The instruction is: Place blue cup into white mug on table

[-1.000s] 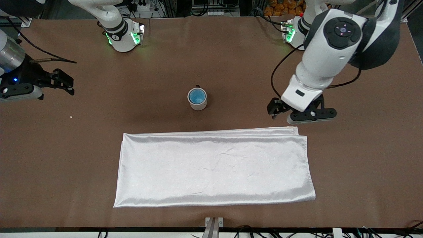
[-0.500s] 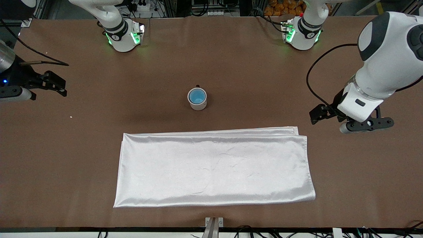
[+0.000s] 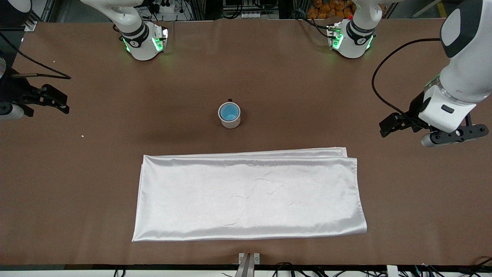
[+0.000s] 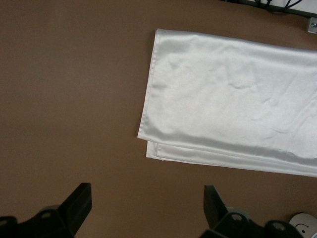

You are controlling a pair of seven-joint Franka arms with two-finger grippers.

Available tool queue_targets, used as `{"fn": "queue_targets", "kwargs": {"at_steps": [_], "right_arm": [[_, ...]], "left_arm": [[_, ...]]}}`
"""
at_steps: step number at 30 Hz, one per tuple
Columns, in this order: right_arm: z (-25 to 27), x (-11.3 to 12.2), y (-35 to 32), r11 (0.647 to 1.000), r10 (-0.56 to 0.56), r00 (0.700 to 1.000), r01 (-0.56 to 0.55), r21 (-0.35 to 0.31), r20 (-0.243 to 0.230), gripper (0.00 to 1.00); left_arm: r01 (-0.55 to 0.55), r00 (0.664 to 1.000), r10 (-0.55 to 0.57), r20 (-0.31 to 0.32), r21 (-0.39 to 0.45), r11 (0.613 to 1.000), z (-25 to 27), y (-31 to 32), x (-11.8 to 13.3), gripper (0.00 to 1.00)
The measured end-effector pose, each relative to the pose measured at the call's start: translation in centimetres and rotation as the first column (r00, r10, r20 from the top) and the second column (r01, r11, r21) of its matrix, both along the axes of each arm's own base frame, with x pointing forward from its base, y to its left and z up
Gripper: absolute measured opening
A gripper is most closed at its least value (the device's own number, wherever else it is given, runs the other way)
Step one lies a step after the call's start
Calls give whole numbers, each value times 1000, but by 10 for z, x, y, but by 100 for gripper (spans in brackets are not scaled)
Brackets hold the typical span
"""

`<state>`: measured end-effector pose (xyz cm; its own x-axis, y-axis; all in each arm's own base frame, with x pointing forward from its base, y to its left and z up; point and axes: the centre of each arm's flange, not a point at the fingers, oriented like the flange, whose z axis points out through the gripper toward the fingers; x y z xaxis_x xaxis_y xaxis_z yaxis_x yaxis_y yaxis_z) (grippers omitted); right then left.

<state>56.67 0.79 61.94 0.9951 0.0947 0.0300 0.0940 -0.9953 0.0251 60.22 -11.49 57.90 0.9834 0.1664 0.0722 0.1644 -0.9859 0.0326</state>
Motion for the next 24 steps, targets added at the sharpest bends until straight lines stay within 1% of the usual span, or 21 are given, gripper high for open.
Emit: {"fn": "queue_targets", "kwargs": {"at_steps": [6,12,18,24], "right_arm": [[0,0,5,1000,5,1000,-5,19,0,100],[1,0,5,1000,4,1000,-4,24,0,100],[0,-1,4,1000,2,1000,-2,24,-5,100],[-1,-1,4,1000,1,1000,-1,24,-11,100]], "left_arm": [[-15,1000,15,4,7,1000,13,11,-7,100],[12,1000,-12,11,18,1000,21,27,-10,100],[26,1000,-26,-3,25,999,20,33,-13,100],[33,999,-32,-10,33,999,21,31,-23,100]]}}
